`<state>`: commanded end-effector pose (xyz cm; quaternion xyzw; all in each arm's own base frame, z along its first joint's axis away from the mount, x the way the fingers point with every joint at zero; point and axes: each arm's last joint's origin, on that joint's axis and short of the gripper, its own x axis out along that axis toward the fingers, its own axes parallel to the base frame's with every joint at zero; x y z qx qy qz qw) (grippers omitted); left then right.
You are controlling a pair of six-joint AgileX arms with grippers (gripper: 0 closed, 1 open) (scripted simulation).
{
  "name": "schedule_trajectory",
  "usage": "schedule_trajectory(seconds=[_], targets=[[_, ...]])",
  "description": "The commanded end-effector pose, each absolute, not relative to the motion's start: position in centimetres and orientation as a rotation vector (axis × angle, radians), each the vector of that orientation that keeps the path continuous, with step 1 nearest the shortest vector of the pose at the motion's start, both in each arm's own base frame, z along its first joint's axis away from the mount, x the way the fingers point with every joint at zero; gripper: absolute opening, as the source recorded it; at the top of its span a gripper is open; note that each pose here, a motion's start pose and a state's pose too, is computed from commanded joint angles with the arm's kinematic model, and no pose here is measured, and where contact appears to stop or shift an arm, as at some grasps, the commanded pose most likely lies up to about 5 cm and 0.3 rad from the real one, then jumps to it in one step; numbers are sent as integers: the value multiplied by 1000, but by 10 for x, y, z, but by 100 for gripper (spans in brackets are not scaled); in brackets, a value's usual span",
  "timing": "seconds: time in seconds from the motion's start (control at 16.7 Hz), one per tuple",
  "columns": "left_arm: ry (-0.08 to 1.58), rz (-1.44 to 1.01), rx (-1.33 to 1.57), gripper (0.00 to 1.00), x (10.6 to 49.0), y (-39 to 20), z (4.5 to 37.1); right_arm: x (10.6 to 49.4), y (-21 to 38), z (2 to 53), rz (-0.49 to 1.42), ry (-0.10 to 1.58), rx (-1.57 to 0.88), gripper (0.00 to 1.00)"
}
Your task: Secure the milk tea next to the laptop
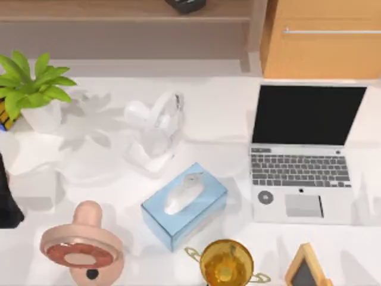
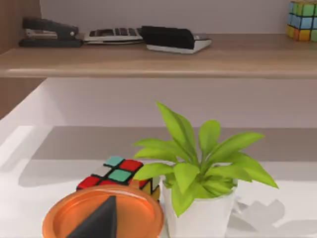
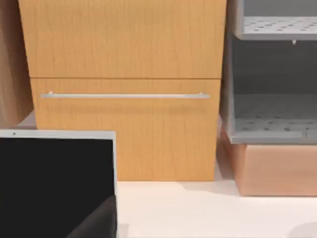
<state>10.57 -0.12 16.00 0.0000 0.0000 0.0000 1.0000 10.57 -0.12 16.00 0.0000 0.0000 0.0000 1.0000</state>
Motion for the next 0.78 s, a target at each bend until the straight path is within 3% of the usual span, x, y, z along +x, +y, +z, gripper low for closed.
schedule_trajectory(seconds=[0.36, 0.78], targets=[[0, 0, 0, 100, 106, -1, 160, 111, -7, 166, -4, -2, -17, 100], [0, 0, 0, 100, 106, -1, 160, 145, -42, 171, -16, 69, -64, 100]])
